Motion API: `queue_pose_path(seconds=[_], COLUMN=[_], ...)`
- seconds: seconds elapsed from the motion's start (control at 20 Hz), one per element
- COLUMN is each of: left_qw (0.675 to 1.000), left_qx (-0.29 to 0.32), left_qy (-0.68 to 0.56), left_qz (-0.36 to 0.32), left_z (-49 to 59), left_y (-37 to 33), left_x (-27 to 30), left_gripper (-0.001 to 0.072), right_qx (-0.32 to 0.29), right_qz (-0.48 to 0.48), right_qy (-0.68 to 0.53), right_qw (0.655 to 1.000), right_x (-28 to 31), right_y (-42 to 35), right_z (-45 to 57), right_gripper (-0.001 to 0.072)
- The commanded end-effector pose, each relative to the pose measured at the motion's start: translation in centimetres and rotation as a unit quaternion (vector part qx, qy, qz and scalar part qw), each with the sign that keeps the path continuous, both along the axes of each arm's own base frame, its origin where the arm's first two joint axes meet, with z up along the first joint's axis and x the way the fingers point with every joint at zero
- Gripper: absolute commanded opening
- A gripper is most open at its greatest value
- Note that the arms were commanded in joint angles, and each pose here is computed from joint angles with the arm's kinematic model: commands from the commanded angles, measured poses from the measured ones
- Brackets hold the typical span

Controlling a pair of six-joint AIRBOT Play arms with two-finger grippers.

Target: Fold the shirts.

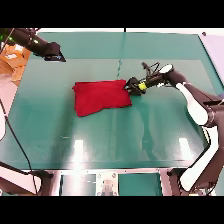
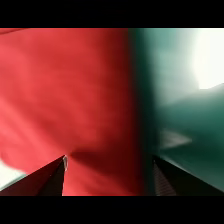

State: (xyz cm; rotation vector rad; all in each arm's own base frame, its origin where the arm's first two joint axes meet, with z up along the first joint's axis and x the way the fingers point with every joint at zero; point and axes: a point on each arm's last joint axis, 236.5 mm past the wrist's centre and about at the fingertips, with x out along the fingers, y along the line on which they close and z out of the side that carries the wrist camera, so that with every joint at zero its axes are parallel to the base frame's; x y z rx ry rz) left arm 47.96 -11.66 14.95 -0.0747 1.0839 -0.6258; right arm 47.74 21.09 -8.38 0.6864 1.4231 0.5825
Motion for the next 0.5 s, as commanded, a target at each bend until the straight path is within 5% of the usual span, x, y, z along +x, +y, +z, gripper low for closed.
queue_pose_path(seconds=[0.0,0.05,0.25,0.45], left_qw=[1.000,1.000,1.000,1.000], left_qx=[-0.001,0.000,0.000,0.000], left_qy=[0.001,0.001,0.006,0.006], left_qz=[0.002,0.001,-0.001,-0.002], left_z=[0.0,0.0,-0.1,-0.1], left_y=[0.0,0.0,0.0,0.0], left_x=[0.0,0.0,-0.3,-0.3], left_gripper=[0.0022,0.0023,0.0023,0.0023], right_qx=[0.066,0.089,0.159,0.130], right_qz=[0.017,0.028,0.022,-0.075], right_qy=[-0.015,-0.034,-0.107,-0.201], right_qw=[0.998,0.995,0.981,0.968], right_x=[-0.6,-0.4,2.7,5.5], right_y=[5.0,6.4,6.4,-4.0], right_z=[0.9,2.5,13.2,25.1], right_gripper=[0.0497,0.0056,0.0015,0.0014])
